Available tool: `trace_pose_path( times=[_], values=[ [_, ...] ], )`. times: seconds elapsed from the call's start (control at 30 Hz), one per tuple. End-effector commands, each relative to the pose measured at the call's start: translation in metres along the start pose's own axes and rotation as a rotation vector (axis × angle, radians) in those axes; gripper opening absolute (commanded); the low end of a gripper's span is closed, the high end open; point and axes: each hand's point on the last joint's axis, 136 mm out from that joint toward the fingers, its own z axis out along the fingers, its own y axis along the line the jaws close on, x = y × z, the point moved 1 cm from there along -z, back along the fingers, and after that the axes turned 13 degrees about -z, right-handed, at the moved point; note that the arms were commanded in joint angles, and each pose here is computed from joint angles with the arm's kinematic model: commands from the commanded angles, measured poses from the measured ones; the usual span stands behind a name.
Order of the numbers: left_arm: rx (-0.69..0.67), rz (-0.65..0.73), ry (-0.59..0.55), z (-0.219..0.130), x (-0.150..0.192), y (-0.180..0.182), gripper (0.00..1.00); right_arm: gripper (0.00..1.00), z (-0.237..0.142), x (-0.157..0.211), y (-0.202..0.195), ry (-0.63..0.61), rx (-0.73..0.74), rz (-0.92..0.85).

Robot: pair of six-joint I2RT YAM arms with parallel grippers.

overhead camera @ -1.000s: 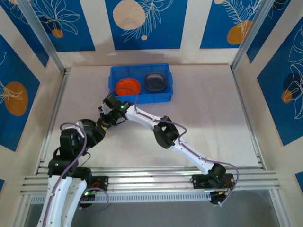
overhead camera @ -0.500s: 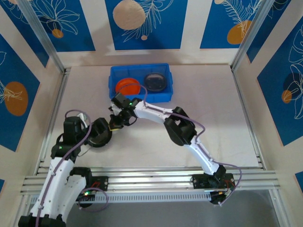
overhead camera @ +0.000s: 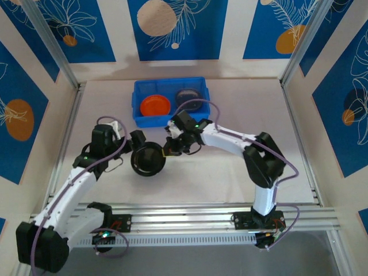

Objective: Place the plates into the plastic bin on the countertop

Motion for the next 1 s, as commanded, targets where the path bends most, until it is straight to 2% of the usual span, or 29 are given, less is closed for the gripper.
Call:
trace_pose_path(
  times=[0.0, 0.23, 0.4, 0.57, 0.7, 0.77, 0.8, 0.83, 0.9, 0.97],
  values=[
    [0.055, 0.068, -0.029, 0.008, -0.007, -0.026, 0.99, 0.00, -0.031, -0.001, -0.009, -0.057, -0.024, 0.032],
    [0.068, 0.066, 0.031, 0.030, 0.015, -0.029, 0.95, 0.00, -0.076, 0.001, -0.032, -0.135, -0.056, 0.114],
    [0.117, 0.012, 0.068, 0.042, 0.028, -0.027, 0.81, 0.00, -0.093, -0.002, -0.033, -0.169, -0.118, 0.138],
    [0.160, 0.003, 0.091, 0.051, 0.033, -0.036, 0.62, 0.00, -0.096, -0.006, -0.025, -0.174, -0.167, 0.130],
    [0.180, 0.002, 0.106, 0.055, 0.034, -0.044, 0.42, 0.00, -0.097, -0.009, -0.020, -0.175, -0.186, 0.120],
    [0.195, 0.000, 0.113, 0.056, 0.034, -0.047, 0.23, 0.00, -0.097, -0.011, -0.019, -0.182, -0.193, 0.116],
    [0.201, -0.004, 0.117, 0.057, 0.034, -0.048, 0.09, 0.00, -0.097, -0.012, -0.018, -0.188, -0.204, 0.113],
    [0.206, -0.009, 0.120, 0.057, 0.034, -0.049, 0.00, 0.00, -0.096, -0.014, -0.017, -0.192, -0.214, 0.110],
    [0.229, -0.017, 0.129, 0.057, 0.036, -0.052, 0.00, 0.01, -0.095, -0.018, -0.015, -0.199, -0.239, 0.104],
    [0.272, -0.031, 0.129, 0.056, 0.037, -0.057, 0.00, 0.12, -0.093, -0.023, -0.014, -0.206, -0.255, 0.105]
  ],
)
